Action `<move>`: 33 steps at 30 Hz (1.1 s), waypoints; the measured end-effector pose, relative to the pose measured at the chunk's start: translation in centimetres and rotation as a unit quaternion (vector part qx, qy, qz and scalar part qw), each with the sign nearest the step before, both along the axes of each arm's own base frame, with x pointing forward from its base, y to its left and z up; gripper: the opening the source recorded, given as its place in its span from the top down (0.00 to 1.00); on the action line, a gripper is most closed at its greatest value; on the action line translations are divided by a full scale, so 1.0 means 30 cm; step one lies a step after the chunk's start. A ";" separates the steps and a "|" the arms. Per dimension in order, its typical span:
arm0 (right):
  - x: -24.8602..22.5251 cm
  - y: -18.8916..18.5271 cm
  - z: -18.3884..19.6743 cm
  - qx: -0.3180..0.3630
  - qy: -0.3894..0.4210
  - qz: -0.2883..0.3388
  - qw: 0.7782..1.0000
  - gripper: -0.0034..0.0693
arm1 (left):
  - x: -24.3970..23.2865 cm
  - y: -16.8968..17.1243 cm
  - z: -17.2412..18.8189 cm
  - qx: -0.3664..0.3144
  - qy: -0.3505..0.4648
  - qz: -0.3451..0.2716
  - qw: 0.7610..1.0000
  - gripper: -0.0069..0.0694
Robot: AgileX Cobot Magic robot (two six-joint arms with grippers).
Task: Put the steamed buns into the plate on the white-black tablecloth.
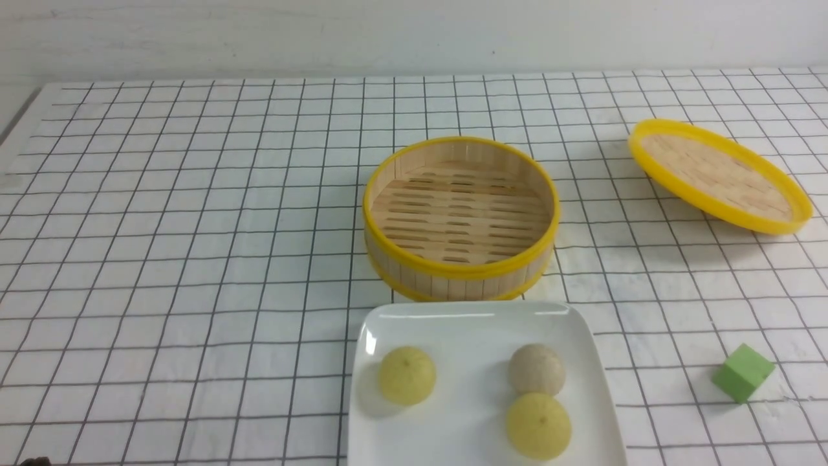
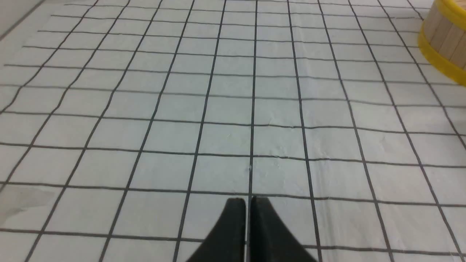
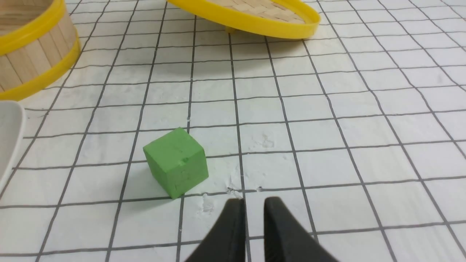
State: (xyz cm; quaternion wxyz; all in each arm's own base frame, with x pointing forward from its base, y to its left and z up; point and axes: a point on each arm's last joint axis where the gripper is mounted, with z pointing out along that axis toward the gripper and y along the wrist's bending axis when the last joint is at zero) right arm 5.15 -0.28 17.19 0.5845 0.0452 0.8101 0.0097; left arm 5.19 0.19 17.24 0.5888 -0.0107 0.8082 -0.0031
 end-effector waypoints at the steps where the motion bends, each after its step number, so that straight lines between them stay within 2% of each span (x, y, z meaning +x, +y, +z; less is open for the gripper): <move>1: 0.000 0.000 0.000 0.000 0.000 0.000 1.000 0.81 | 0.000 -0.001 0.000 0.000 -0.001 -0.002 1.000 0.85; 11: 0.000 0.000 0.000 0.000 0.000 0.000 1.000 0.79 | 0.000 -0.011 0.000 0.002 0.000 -0.033 0.999 0.84; 29: 0.000 0.000 0.000 0.000 0.000 0.000 1.000 0.76 | 0.000 -0.010 0.000 0.005 -0.001 -0.032 0.999 0.82; 33: 0.000 0.000 0.000 0.000 0.000 0.000 1.000 0.75 | 0.000 -0.002 0.000 0.006 -0.001 -0.010 1.000 0.82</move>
